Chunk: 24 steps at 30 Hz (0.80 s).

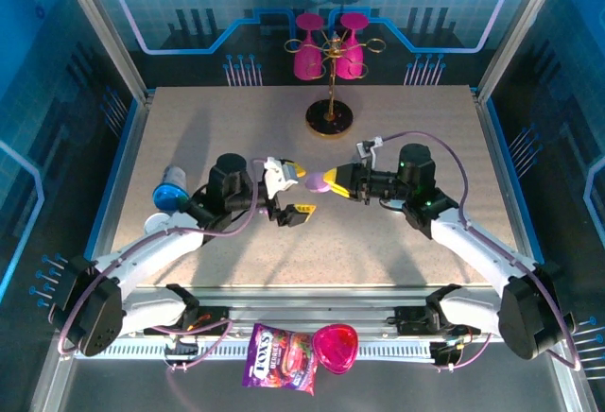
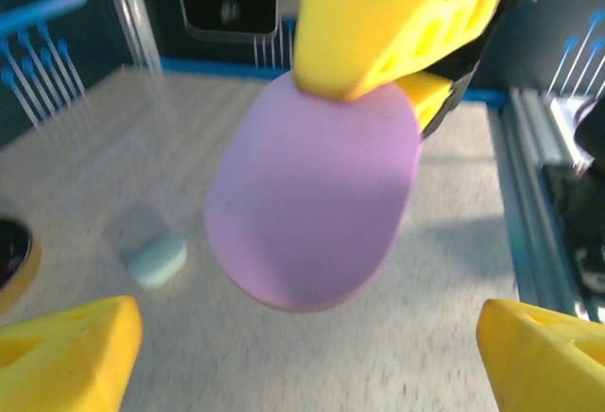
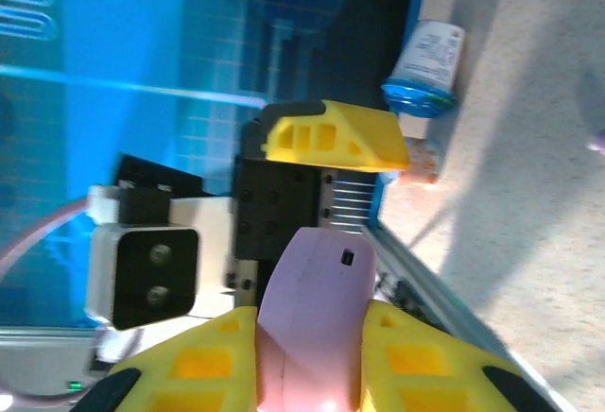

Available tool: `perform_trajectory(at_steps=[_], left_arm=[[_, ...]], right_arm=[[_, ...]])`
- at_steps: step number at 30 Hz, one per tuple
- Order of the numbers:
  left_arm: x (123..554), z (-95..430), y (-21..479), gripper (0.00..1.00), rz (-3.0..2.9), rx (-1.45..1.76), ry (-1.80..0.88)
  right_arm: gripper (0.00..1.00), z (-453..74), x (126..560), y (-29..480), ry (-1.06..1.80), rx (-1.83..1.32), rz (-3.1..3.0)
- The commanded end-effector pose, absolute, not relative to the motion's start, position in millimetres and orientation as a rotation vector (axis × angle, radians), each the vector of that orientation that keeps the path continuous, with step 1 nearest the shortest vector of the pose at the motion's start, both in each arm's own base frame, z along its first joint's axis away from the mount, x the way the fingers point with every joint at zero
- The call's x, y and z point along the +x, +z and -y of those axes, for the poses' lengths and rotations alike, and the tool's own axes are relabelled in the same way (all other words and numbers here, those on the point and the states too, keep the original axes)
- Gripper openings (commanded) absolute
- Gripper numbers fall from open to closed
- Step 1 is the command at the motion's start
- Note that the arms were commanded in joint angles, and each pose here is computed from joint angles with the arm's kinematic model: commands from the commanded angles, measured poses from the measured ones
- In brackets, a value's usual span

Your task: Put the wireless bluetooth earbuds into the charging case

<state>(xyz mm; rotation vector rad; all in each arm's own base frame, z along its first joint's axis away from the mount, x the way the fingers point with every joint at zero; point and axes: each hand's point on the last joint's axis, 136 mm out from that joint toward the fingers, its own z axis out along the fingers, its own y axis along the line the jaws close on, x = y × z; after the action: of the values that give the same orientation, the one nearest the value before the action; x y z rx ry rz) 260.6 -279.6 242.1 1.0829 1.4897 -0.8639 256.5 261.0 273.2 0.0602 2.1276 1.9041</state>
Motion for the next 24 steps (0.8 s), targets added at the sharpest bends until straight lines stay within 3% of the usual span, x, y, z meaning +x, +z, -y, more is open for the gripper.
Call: perform_trajectory(at_steps=[1, 5, 18, 24], left_arm=[[249, 284, 302, 0.94, -1.19, 0.989, -0.999], [248, 286, 316, 0.92, -1.095, 0.93, -1.086], [246, 289, 330, 0.62, -1.005, 0.93, -1.129], [246, 291, 331, 0.56, -1.004, 0.938, -1.146]], right_arm=[[0.2, -258, 248, 316, 2.082, -0.013, -1.935], [0.19, -257, 246, 340, 2.215, -0.016, -1.801], [0.18, -261, 248, 341, 2.284, 0.034, -1.756], [0.17, -264, 249, 335, 2.289, 0.046, -1.777]])
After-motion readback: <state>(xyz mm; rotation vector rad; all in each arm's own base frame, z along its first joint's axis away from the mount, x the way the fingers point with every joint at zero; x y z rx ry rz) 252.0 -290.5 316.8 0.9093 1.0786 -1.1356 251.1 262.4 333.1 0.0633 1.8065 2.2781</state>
